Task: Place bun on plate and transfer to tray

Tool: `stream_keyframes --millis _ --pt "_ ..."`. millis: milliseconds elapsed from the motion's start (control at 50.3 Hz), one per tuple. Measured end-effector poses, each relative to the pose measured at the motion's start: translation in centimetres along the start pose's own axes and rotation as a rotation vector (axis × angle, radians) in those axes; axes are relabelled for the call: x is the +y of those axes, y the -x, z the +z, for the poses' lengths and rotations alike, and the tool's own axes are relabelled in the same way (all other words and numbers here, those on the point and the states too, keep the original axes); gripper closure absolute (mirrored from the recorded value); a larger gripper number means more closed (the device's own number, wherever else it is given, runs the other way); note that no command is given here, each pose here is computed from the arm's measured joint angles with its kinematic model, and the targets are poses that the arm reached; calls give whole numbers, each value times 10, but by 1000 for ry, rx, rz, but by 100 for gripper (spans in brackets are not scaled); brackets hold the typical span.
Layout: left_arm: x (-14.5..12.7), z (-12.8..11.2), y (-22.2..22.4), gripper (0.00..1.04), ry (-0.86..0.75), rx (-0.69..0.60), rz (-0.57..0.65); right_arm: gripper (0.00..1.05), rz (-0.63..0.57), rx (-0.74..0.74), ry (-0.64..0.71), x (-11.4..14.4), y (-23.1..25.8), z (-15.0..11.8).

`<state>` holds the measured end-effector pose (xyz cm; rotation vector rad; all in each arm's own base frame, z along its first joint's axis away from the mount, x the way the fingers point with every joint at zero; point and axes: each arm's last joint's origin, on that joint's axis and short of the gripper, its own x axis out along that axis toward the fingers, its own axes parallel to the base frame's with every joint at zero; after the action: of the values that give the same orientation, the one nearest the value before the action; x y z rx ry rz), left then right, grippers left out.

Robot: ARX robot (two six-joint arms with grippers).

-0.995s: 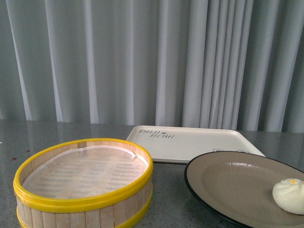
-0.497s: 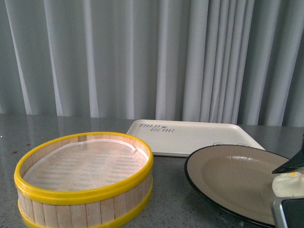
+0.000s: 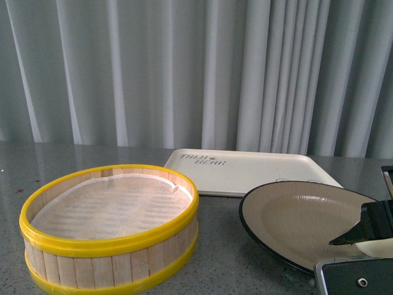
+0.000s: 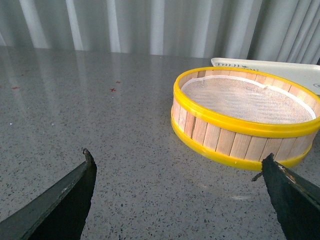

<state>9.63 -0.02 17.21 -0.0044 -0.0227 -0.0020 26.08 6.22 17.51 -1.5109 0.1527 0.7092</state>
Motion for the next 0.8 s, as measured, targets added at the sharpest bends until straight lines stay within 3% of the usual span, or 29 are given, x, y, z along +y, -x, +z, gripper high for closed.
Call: stream_keyframes --millis 80,259,418,577,796 --pt "0 0 0 7 0 0 0 72 -28 -4 14 -3 0 1" --pt "0 0 0 7 0 0 0 101 -73 12 21 1 2 2" --pt "0 0 0 7 0 0 0 102 -189 51 69 1 9 1" --pt "0 0 0 7 0 0 0 102 -298 61 56 -15 19 -2" --pt "0 0 0 7 0 0 0 102 -336 6 -48 -74 28 -30"
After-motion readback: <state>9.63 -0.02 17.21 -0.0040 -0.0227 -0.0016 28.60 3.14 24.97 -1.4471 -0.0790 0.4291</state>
